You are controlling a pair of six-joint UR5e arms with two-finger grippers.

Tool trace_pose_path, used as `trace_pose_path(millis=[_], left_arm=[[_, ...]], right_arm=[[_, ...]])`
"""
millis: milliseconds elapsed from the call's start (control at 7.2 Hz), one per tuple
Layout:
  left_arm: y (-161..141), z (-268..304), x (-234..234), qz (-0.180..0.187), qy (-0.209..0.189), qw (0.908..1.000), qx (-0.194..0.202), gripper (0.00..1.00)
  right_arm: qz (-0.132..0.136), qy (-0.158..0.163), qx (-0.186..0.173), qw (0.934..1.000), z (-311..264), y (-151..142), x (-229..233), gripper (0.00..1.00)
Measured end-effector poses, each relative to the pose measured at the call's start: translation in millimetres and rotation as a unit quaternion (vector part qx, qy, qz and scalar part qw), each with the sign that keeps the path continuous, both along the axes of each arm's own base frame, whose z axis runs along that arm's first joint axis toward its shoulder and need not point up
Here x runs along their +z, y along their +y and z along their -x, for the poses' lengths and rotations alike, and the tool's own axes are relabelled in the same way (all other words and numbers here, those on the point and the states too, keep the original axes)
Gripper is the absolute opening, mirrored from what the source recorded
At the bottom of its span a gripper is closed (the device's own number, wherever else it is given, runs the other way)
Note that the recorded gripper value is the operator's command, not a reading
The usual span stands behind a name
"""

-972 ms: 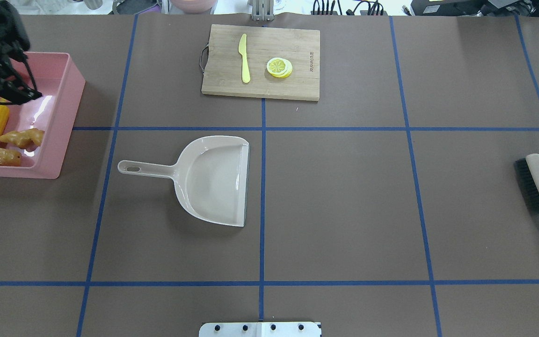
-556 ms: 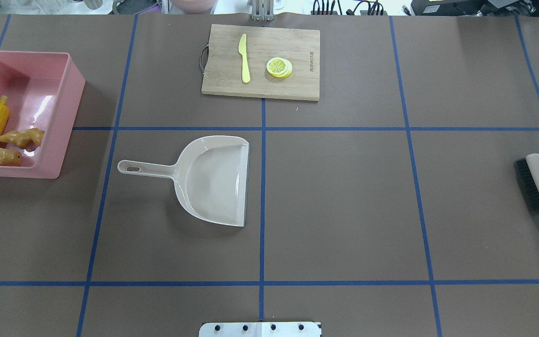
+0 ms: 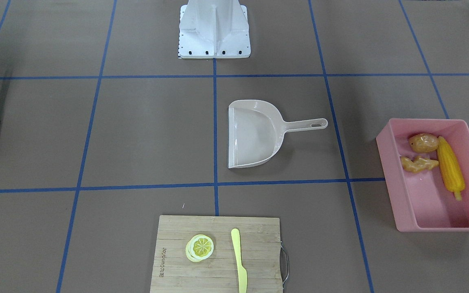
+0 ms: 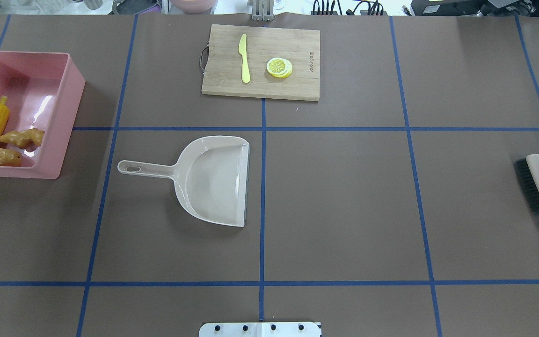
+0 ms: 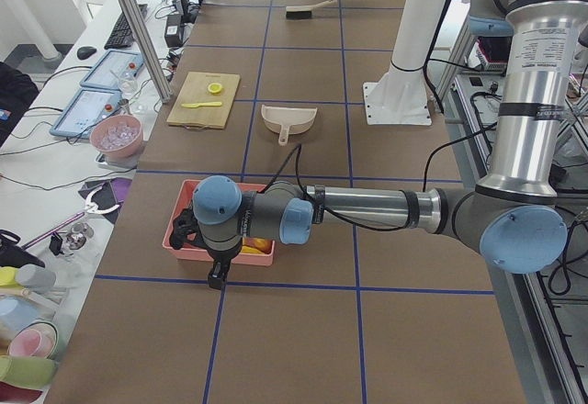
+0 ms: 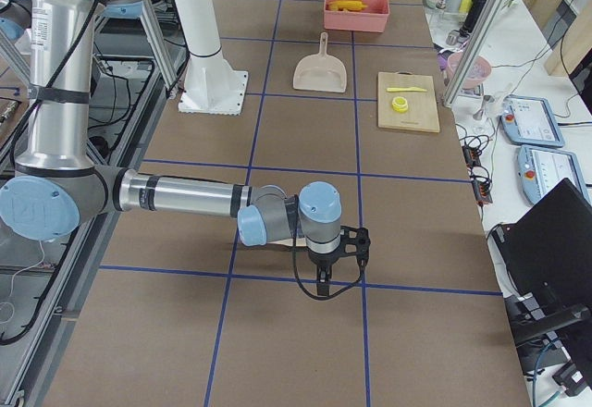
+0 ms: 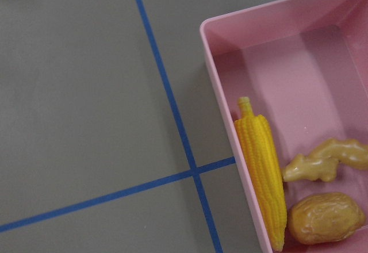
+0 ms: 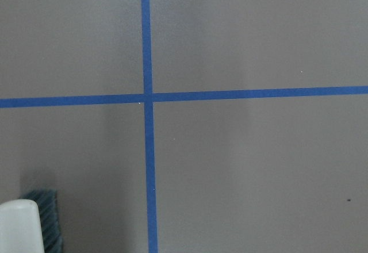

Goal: Sweep and dump trash into bin

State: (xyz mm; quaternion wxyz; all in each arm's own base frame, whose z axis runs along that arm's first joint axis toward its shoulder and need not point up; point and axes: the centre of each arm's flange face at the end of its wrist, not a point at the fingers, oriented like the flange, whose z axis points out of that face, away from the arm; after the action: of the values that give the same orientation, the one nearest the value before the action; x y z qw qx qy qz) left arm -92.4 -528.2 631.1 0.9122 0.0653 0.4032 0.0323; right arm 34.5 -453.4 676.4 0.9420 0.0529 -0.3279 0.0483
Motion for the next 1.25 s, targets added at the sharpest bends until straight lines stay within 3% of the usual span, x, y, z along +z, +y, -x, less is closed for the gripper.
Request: trace_pose_path(millis=[417, 972, 1250], left_arm=[[7.9, 2.4, 14.2, 0.063, -0.013, 0.998, 0.001, 0.99], [14.9, 5.0, 23.3, 0.067, -0.039, 0.997, 0.002, 0.99], [14.6, 4.8, 22.9, 0.064, -0.039, 0.9972, 0.003, 0.99]], right_arm=[[-0.008, -0.003, 0.0, 1.0, 0.4, -0.8, -0.5, 1.0], [0.004, -0.031, 0.005, 0.9995, 3.1, 1.8, -16.3, 1.0], [0.032, -0.038, 0.003, 0.9987, 4.2, 3.8, -34.2, 1.0]])
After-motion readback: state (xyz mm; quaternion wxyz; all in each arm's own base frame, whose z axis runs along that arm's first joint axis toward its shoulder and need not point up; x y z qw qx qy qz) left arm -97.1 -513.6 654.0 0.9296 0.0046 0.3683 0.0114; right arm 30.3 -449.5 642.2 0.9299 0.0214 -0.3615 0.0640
